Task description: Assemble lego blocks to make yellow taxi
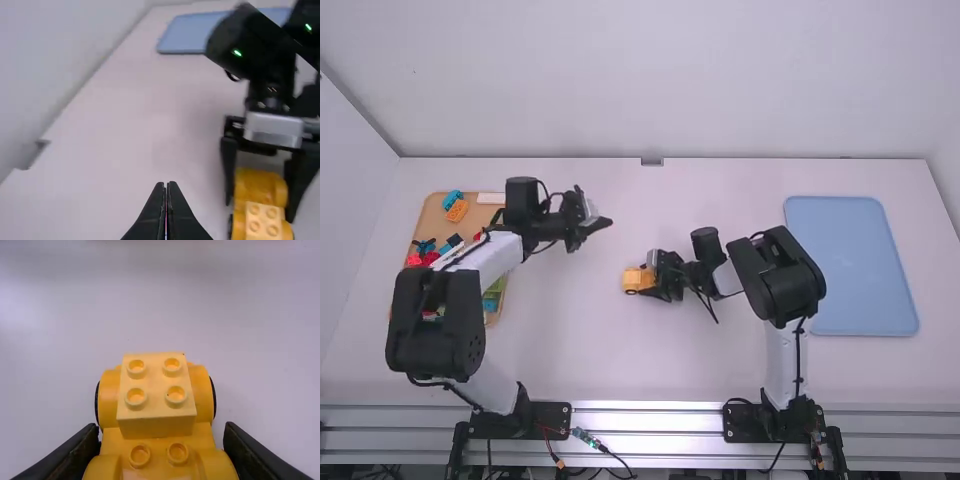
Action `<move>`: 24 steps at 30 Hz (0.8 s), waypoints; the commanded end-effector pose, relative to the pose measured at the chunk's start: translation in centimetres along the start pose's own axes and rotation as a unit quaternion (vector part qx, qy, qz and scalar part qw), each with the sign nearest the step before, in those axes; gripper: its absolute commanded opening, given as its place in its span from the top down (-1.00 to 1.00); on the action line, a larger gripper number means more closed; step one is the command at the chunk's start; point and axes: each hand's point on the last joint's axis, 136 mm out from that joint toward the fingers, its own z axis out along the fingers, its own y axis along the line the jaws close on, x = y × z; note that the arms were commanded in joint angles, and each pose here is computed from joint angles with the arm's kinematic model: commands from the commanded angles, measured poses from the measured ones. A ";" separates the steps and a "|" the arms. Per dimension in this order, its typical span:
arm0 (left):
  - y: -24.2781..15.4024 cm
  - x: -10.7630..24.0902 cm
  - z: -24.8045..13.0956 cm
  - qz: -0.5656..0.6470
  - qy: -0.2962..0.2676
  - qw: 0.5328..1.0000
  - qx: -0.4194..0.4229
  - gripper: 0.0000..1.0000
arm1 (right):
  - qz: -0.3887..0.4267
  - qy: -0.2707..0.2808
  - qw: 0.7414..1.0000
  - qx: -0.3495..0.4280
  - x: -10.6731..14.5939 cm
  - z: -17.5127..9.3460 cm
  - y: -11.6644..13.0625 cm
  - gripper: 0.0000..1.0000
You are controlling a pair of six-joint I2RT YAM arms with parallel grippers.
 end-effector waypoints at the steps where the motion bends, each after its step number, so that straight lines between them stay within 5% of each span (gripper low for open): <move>1: 1.4 -0.8 -1.5 -0.059 -0.012 0.998 -0.015 0.96 | 0.018 0.010 1.000 0.010 0.5 0.2 -0.5 -0.03; 6: 2.7 -0.3 -3.1 -0.061 -0.011 0.997 -0.036 0.85 | 0.019 0.011 1.000 0.018 0.8 -0.4 -1.0 -0.09; 10: 3.1 0.1 -3.6 -0.070 -0.006 0.997 -0.045 -0.12 | 0.027 0.013 0.999 0.023 1.2 -0.8 -1.3 -0.28; 15: 3.4 0.5 -4.1 -0.076 -0.003 0.996 -0.051 -0.97 | 0.045 0.014 0.999 0.025 1.7 -1.6 -1.5 -0.70; 18: 3.5 0.6 -4.1 -0.075 0.000 0.996 -0.056 -0.98 | 0.052 0.016 0.998 0.027 2.0 -1.9 -1.7 -0.96; 24: 4.3 1.2 -4.6 -0.076 0.014 0.994 -0.076 -0.98 | 0.059 0.017 0.998 0.029 2.1 -2.1 -1.8 -0.99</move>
